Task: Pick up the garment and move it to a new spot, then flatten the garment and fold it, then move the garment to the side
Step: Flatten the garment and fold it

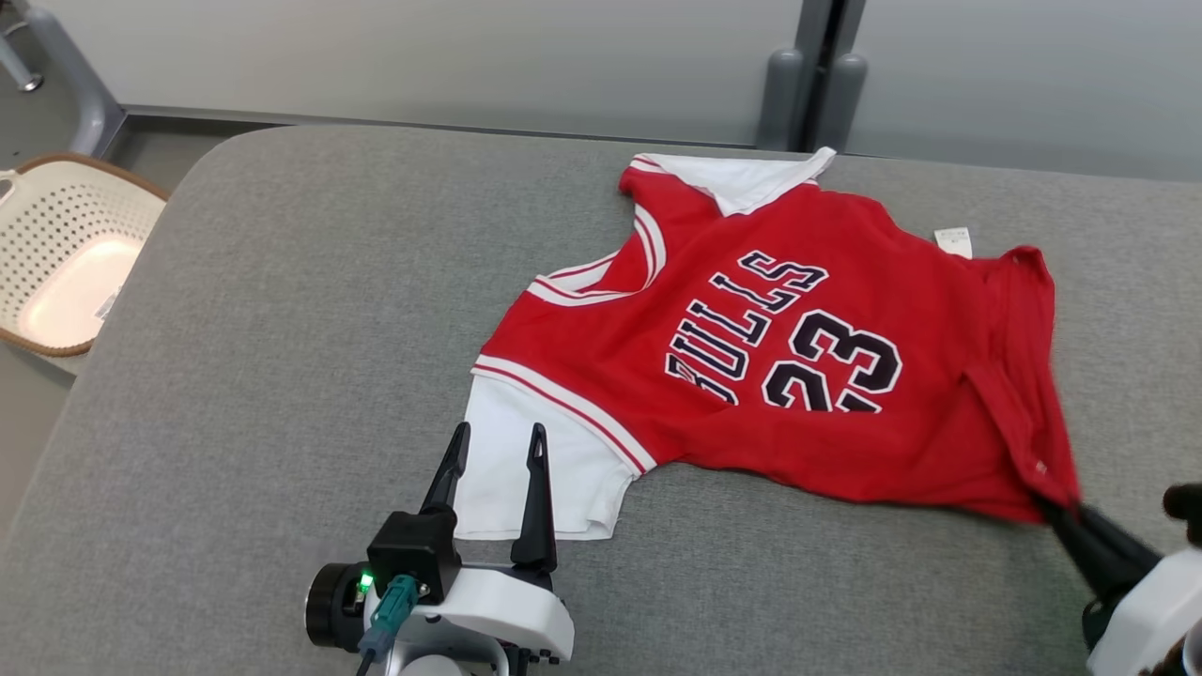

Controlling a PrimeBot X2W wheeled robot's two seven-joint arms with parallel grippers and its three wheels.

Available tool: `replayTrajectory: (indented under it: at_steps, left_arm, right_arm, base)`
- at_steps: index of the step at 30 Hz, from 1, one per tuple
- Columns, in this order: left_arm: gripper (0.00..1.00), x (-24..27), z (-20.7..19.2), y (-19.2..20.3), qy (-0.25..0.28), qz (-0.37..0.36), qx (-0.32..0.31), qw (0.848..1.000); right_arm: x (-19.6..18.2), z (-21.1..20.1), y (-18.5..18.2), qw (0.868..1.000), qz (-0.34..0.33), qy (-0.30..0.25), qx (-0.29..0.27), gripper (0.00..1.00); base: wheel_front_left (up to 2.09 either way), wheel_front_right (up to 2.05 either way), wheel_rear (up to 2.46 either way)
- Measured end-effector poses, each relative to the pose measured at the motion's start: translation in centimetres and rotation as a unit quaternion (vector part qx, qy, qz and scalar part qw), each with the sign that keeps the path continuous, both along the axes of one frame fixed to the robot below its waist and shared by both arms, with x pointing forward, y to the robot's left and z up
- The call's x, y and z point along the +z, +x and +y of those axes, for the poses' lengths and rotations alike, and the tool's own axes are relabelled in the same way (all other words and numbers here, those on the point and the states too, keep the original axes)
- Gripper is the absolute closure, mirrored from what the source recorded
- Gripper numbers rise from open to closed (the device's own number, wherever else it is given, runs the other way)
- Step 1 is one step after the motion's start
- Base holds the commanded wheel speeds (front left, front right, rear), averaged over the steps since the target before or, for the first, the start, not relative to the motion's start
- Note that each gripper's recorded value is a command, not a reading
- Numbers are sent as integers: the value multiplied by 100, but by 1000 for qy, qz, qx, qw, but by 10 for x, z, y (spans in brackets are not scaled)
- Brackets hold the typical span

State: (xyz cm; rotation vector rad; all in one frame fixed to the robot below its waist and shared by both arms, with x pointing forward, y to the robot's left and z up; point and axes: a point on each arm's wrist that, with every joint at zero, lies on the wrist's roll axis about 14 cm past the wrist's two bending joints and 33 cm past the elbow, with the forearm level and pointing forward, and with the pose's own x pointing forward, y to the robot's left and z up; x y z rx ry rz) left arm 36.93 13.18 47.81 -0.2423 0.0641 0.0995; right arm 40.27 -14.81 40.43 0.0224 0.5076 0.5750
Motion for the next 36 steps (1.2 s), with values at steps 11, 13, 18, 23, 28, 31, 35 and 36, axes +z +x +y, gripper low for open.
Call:
replayTrajectory:
  at_steps: [11,13,18,23,28,31,35,36]
  left_arm:
    - [0,1,-12,3,2,-5,-24,1000]
    - [0,1,-13,3,2,-5,-26,1000]
    - [0,2,-14,3,2,-7,-29,1000]
    - [0,9,-12,4,4,-19,-30,999]
    - [0,12,-12,3,5,-25,-29,999]
    - [0,15,-13,4,6,-31,-32,999]
    - [0,16,-15,5,7,-32,-35,999]
    - [0,16,-15,5,7,-32,-36,999]
  right_arm:
    - [-17,-29,-51,993,112,20,-42,0]
    - [-18,-53,-41,993,91,-7,-69,0]
    - [-11,-55,-25,993,51,11,-104,0]
    - [26,-66,5,988,-82,10,-130,0]
    - [47,-43,3,983,-143,26,-116,0]
    - [55,-33,-4,979,-170,25,-112,0]
    - [43,-19,-24,982,-164,17,-97,0]
    - [42,-18,-26,982,-163,15,-96,0]
  base:
    - [0,0,0]
    - [0,0,0]
    - [0,0,0]
    - [0,0,0]
    - [0,0,0]
    - [0,0,0]
    - [0,0,0]
    - [0,0,0]
